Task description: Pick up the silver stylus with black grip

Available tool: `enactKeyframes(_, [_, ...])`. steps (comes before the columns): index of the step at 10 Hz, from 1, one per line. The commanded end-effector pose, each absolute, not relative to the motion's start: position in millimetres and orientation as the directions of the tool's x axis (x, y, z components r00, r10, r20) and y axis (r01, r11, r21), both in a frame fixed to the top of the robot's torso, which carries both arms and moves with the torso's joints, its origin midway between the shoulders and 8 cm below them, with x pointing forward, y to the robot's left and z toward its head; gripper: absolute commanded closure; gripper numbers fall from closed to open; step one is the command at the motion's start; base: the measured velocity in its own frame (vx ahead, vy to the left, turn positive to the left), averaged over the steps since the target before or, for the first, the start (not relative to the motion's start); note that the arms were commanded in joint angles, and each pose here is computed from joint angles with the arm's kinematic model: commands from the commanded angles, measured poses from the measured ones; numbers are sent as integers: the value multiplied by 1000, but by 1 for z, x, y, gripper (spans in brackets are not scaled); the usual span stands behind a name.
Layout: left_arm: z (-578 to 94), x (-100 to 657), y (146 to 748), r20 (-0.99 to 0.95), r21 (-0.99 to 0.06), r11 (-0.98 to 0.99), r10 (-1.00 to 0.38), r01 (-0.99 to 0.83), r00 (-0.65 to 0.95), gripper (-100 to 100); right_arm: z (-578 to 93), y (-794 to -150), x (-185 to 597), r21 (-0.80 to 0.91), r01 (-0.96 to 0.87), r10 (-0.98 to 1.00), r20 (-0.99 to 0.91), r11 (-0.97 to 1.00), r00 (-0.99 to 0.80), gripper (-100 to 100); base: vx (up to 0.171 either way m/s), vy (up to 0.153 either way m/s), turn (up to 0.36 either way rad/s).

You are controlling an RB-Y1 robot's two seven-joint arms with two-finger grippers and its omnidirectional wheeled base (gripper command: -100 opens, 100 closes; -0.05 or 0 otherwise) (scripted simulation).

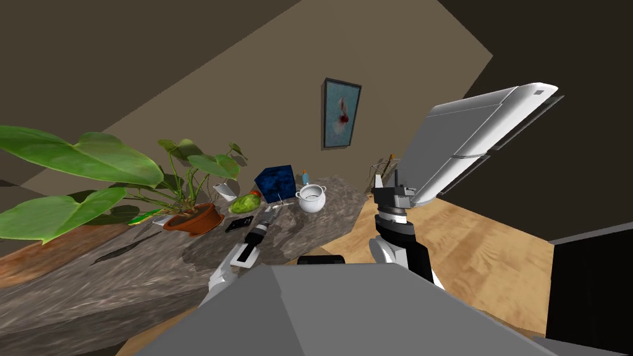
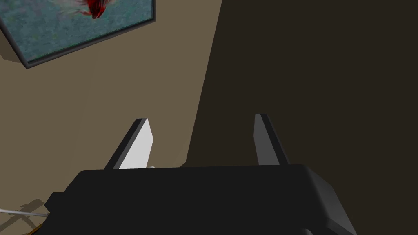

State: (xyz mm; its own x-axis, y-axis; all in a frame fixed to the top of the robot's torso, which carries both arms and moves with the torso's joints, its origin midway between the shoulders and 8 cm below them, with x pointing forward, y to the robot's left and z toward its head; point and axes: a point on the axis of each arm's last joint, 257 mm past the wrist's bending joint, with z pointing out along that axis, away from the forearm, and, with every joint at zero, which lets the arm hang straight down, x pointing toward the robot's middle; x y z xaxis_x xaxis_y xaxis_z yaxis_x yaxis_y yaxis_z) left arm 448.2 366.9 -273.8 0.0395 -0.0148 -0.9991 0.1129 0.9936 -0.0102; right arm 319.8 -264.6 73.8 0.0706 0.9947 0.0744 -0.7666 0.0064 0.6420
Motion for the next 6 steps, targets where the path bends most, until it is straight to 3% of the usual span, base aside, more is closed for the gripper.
enactKeyframes(1, [-271, 457, 378, -999, -9, 996, -12, 91, 39, -100, 74, -265, 320, 642, -767, 995, 74, 6, 71, 0, -27, -2, -167])
enactKeyframes(4, [-269, 463, 385, -999, -7, 997, -10, 77, 41, -100, 74, -265, 320, 642, -767, 995, 75, 6, 71, 0, -29, -11, -103])
enactKeyframes(5, [-269, 464, 386, -999, -8, 997, -11, 74, 40, 100, 74, -265, 320, 642, -767, 995, 75, 6, 71, 0, 0, 0, 0])
enactKeyframes(6, [-269, 464, 386, -999, -8, 997, -11, 75, 40, 100, 74, -265, 320, 642, -767, 995, 75, 6, 71, 0, 0, 0, 0])
